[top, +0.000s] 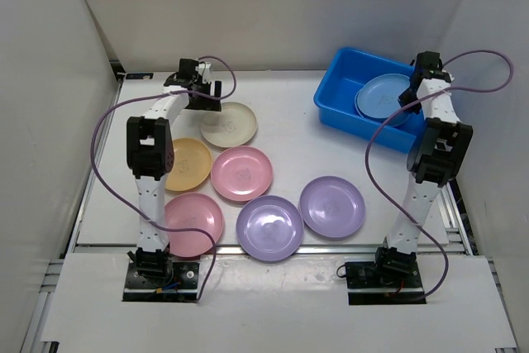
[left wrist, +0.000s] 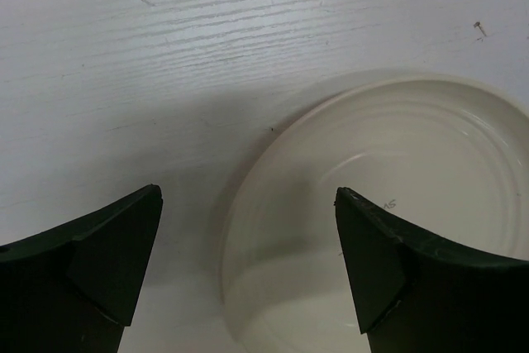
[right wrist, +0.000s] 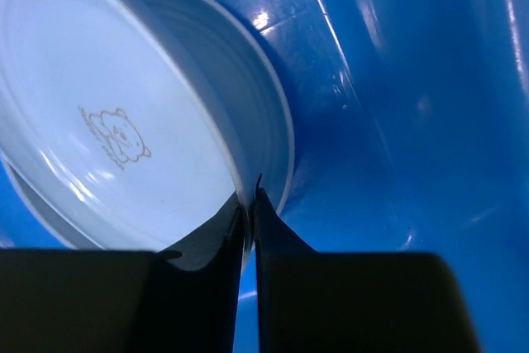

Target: Place the plates into the plastic bin on the countertop

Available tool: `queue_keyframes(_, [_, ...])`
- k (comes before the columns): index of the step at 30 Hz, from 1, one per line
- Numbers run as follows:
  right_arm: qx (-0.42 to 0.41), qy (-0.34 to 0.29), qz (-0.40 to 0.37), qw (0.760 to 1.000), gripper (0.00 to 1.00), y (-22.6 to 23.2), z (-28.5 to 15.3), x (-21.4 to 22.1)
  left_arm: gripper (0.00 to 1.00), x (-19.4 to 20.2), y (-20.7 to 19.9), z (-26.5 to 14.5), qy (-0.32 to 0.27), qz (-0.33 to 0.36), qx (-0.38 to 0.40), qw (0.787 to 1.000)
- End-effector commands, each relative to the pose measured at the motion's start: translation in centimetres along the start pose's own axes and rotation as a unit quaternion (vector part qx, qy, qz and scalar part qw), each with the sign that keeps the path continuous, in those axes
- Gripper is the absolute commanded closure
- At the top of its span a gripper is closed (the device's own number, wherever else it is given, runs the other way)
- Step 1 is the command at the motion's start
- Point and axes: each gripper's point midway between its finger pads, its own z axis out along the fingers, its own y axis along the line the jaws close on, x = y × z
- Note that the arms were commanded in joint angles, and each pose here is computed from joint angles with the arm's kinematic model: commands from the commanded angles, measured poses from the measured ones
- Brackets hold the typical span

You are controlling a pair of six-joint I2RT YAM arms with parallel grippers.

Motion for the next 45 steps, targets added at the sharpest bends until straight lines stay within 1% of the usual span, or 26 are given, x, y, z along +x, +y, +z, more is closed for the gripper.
queue_keyframes(1, [0.012, -0.019, 0.052, 0.998, 0.88, -0.1, 0.2, -1.7, 0.06, -2.6, 0.1, -1.0, -0.03, 0.011, 0.0, 0.999])
queue_keyframes(2, [0.011, -0.016, 0.053, 0.998, 0.86, -0.1, 0.4, -1.6, 0.11, -2.5, 0.2, -0.7, -0.027, 0.011, 0.0, 1.0])
queue_keyframes(3, [0.009, -0.014, 0.056, 0.998, 0.82, 0.1, 0.2, -1.6, 0.12, -2.5, 0.2, -0.7, -0.027, 0.011, 0.0, 1.0])
queue_keyframes(4, [0.004, -0.016, 0.055, 0.998, 0.75, 0.2, 0.1, -1.7, 0.13, -2.2, 0.2, -0.6, -0.022, 0.01, 0.0, 1.0])
queue_keyframes(5, [-0.004, -0.016, 0.05, 0.999, 0.59, 0.4, -0.4, -1.9, 0.17, -1.9, 0.1, -0.3, -0.018, 0.008, 0.004, 1.0])
queue_keyframes(6, [-0.023, -0.016, 0.046, 0.999, 0.49, 1.0, -0.9, -2.0, 0.2, -1.6, 0.1, 0.0, -0.015, 0.007, 0.006, 1.0])
queue_keyframes(7, [-0.031, -0.013, 0.037, 0.999, 0.42, 1.1, -1.0, -1.7, 0.22, -1.6, 0.0, 0.0, -0.014, 0.006, 0.007, 1.0])
queue_keyframes(8, [-0.047, -0.026, 0.028, 0.998, 0.32, 1.7, -2.4, -2.4, 0.29, -1.4, -0.2, 0.2, -0.012, 0.006, 0.013, 1.0])
queue_keyframes(12, [-0.091, -0.059, -0.016, 0.994, 0.18, 3.5, -6.0, -3.4, 0.43, -0.9, -0.5, 0.8, -0.006, 0.0, 0.024, 1.0])
queue_keyframes(13, [-0.103, -0.065, -0.032, 0.992, 0.16, 4.5, -6.8, -3.1, 0.53, -0.9, -0.7, 0.8, -0.006, -0.001, 0.027, 1.0])
queue_keyframes(15, [-0.134, -0.085, -0.077, 0.984, 0.09, 5.9, -9.3, -3.2, 0.64, -0.4, -0.8, 1.2, 0.0, -0.015, 0.029, 0.999])
queue_keyframes(16, [-0.153, -0.091, -0.094, 0.979, 0.08, 7.2, -10.5, -2.7, 0.83, -0.4, -0.8, 1.2, 0.0, -0.017, 0.029, 0.999])
queue_keyframes(17, [-0.169, -0.097, -0.109, 0.975, 0.08, 7.8, -11.9, -2.5, 0.9, -0.4, -0.8, 1.2, 0.001, -0.02, 0.029, 0.999])
queue_keyframes(22, [-0.223, -0.118, -0.203, 0.946, 0.07, 11.0, -16.2, 0.1, 0.89, -3.2, -1.7, -1.4, -0.037, -0.016, 0.037, 0.998])
queue_keyframes(23, [-0.246, -0.109, -0.227, 0.936, 0.06, 12.3, -17.2, 2.1, 0.9, -3.9, -1.8, -2.2, -0.047, -0.016, 0.038, 0.998])
queue_keyframes(25, [-0.27, -0.105, -0.259, 0.921, 0.04, 13.2, -18.4, 3.7, 0.9, -5.9, -2.8, -4.7, -0.076, -0.013, 0.057, 0.995])
queue_keyframes(26, [-0.319, -0.084, -0.291, 0.898, 0.04, 14.7, -19.8, 6.1, 0.9, -6.4, -3.3, -5.3, -0.089, -0.011, 0.068, 0.994])
queue_keyframes(27, [-0.332, -0.075, -0.312, 0.887, 0.01, 15.0, -20.0, 7.6, 0.9, -8.0, -4.0, -7.8, -0.115, -0.006, 0.079, 0.99])
queue_keyframes(28, [-0.347, -0.066, -0.327, 0.877, 0.01, 15.5, -20.1, 8.9, 0.9, -8.5, -5.4, -8.9, -0.127, 0.002, 0.107, 0.986])
queue_keyframes(29, [-0.379, -0.048, -0.35, 0.855, 0.01, 16.6, -21.2, 11.3, 0.9, -8.6, -6.0, -9.6, -0.136, 0.007, 0.118, 0.984])
queue_keyframes(30, [-0.383, -0.039, -0.356, 0.852, 0.01, 16.8, -20.9, 12.3, 0.9, -8.8, -6.5, -10.4, -0.144, 0.011, 0.125, 0.982])
queue_keyframes(31, [-0.392, -0.032, -0.366, 0.843, 0.01, 17.4, -21.0, 13.4, 0.9, -9.7, -8.2, -12.6, -0.163, 0.026, 0.144, 0.976])
queue_keyframes(36, [-0.432, 0.001, -0.407, 0.805, 0.01, 19.6, -22.1, 18.5, 0.9, -9.5, -12.9, -16.8, -0.186, 0.07, 0.189, 0.962])
queue_keyframes(38, [-0.445, 0.005, -0.412, 0.795, 0.01, 20.1, -22.8, 19.4, 0.9, -8.9, -13.6, -16.9, -0.181, 0.072, 0.189, 0.963])
queue_keyframes(43, [-0.507, 0.027, -0.408, 0.758, 0.02, 20.9, -25.6, 21.1, 0.9, -7.1, -15.8, -17.0, -0.17, 0.084, 0.18, 0.965])
queue_keyframes(45, [-0.517, 0.035, -0.404, 0.754, 0.01, 20.6, -25.9, 21.7, 0.9, -6.9, -16.2, -17.2, -0.169, 0.086, 0.176, 0.966])
